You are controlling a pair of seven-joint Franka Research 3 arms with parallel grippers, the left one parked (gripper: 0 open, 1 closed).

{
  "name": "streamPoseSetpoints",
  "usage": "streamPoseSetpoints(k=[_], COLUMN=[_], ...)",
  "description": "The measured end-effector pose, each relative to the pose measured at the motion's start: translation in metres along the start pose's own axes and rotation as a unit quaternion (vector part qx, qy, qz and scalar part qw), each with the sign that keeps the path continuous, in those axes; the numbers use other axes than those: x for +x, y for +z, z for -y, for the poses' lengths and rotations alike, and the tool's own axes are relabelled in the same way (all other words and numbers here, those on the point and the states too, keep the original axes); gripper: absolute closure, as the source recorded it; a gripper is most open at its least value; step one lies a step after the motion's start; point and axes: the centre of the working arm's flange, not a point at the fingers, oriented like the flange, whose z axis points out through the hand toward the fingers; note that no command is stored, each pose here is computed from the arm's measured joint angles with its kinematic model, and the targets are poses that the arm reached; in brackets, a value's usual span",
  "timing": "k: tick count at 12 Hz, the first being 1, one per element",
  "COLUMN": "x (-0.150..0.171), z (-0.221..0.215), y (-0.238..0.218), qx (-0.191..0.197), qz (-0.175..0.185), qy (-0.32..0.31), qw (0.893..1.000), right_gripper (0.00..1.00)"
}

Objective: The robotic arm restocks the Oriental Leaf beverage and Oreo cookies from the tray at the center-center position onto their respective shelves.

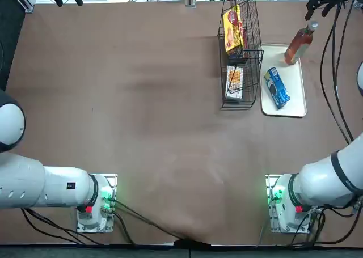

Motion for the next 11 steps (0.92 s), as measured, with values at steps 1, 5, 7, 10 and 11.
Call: streamPoseSetpoints(k=[1,5,7,10,11], x=[0.001,-0.002,-0.005,-0.007,-0.007], z=[0.001,-0.003,-0.005,-0.008,-0.009], y=[0.003,0.021,0.032,0.040,0.041], qx=[0.000,0.000,0.001,0.028,0.029], qz=[0.000,0.001,0.001,-0.005,-0.007], qy=[-0.001,0.002,0.005,0.023,0.026], qw=[1.000,1.000,1.000,0.999,0.999], right_gripper=[0.00,0.00,0.00,0.00,0.00])
